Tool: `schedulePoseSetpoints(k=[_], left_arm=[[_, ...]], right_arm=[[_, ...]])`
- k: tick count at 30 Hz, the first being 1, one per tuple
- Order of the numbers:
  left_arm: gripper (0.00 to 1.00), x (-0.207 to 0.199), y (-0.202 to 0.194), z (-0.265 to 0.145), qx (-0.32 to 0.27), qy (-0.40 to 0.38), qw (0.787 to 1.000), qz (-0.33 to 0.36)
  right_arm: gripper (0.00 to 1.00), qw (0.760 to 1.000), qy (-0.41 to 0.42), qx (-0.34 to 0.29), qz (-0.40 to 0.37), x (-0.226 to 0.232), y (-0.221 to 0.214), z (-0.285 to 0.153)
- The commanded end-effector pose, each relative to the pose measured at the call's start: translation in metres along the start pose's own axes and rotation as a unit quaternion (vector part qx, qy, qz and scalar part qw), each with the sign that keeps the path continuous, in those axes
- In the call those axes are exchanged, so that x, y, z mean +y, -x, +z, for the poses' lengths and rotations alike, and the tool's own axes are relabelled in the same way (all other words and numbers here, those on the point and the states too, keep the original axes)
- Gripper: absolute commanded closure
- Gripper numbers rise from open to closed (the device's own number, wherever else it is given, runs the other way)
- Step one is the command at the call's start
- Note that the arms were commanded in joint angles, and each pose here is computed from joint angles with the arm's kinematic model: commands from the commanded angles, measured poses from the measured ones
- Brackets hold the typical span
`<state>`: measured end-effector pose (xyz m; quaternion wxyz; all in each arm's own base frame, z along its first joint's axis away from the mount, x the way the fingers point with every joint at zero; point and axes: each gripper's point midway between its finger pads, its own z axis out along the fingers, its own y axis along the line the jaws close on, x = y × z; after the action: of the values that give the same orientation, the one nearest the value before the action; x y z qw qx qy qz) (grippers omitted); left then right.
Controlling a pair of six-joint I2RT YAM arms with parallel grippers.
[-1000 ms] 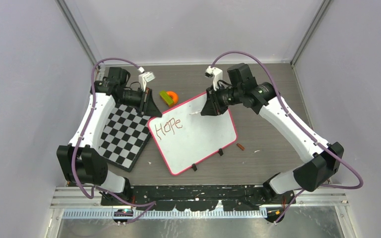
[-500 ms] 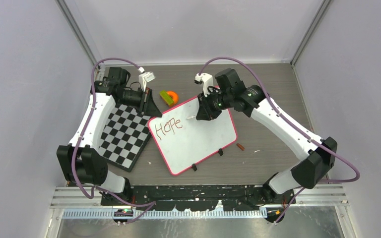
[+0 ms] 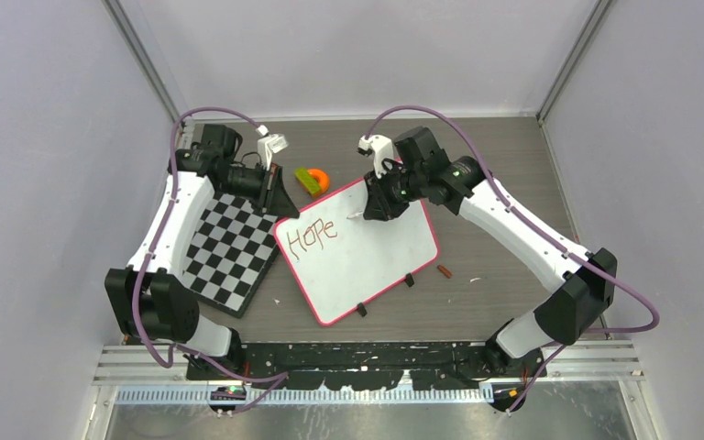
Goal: Write a sentence on the whiteboard
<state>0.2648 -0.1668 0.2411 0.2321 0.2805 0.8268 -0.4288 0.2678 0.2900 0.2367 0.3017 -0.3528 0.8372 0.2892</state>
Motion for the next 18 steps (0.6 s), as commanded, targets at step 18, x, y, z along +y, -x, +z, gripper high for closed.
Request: schedulePoseSetpoints(k=[18], left_arm=[[1.0, -0.007, -0.007, 0.0, 0.015, -0.001, 1.0, 0.003]], right_arm=[[1.0, 0.999, -0.001, -0.034, -0.029, 0.01, 0.017, -0.019]])
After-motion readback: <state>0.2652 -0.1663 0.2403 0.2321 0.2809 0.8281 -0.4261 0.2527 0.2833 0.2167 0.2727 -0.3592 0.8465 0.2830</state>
